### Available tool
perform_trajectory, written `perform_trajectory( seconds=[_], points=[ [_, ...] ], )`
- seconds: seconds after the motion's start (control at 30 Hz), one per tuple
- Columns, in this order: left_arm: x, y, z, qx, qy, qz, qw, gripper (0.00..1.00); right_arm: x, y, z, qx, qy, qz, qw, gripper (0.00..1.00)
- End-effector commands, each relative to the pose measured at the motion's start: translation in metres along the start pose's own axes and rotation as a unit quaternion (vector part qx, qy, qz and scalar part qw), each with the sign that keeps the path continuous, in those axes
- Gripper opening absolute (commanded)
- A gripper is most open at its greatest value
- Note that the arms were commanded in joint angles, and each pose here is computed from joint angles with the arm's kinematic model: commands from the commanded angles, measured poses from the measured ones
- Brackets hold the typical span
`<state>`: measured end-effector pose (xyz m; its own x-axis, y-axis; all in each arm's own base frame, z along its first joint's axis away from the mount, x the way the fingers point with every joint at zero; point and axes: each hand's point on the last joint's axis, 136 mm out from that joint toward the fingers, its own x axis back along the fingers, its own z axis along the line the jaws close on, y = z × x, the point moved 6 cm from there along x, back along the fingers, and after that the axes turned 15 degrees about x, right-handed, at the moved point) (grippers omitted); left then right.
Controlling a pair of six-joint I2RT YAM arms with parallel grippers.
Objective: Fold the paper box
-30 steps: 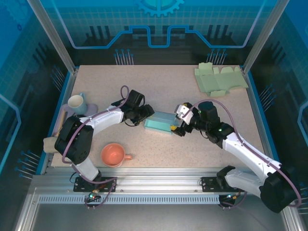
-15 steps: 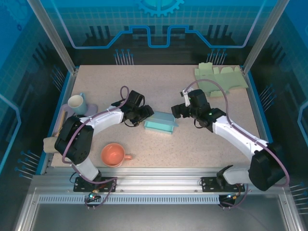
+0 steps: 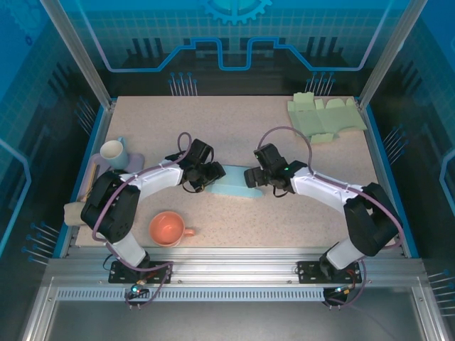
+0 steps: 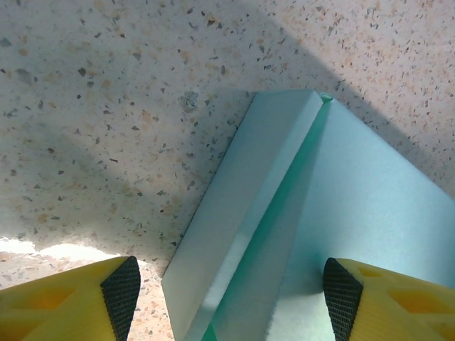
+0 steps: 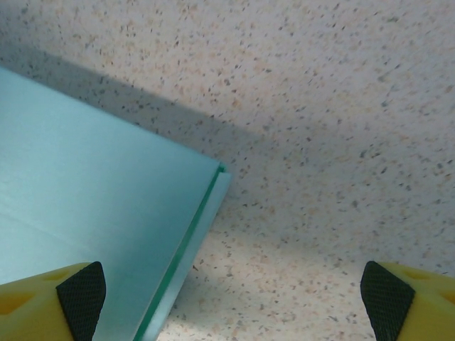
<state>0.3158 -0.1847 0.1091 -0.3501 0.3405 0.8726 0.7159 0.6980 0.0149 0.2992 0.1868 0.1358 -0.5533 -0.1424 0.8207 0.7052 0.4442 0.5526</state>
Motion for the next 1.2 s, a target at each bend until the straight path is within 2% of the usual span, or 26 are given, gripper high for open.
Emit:
perform_trajectory(
  seconds=[0.0,0.13,0.43,0.67,0.9,1.17],
  points=[
    [0.005,0.000,0.007,-0.017,0.017,-0.014,1.000,0.72,0.002,-0.001,0.003,-0.012,-0.032,0.009,0.999,0.95],
    [0.014,0.003,0.011,-0.025,0.021,-0.038,0.999,0.75,0.007,-0.008,0.003,-0.006,-0.059,0.008,0.998,0.95],
    [0.035,0.009,0.014,-0.044,0.023,-0.080,0.996,0.78,-0.007,-0.022,0.011,0.011,-0.039,0.037,0.998,0.96],
    [0.051,-0.011,-0.001,-0.062,0.020,-0.086,0.994,0.81,-0.014,-0.027,0.019,0.008,-0.029,0.030,0.999,0.96],
    [0.032,-0.023,-0.013,-0.055,0.050,-0.055,0.996,0.86,-0.020,-0.031,0.022,0.001,-0.023,0.033,0.999,0.96],
    [0.004,-0.025,-0.015,-0.055,0.078,-0.031,0.995,0.87,-0.020,-0.031,0.023,-0.001,-0.018,0.033,0.999,0.96]
  ],
)
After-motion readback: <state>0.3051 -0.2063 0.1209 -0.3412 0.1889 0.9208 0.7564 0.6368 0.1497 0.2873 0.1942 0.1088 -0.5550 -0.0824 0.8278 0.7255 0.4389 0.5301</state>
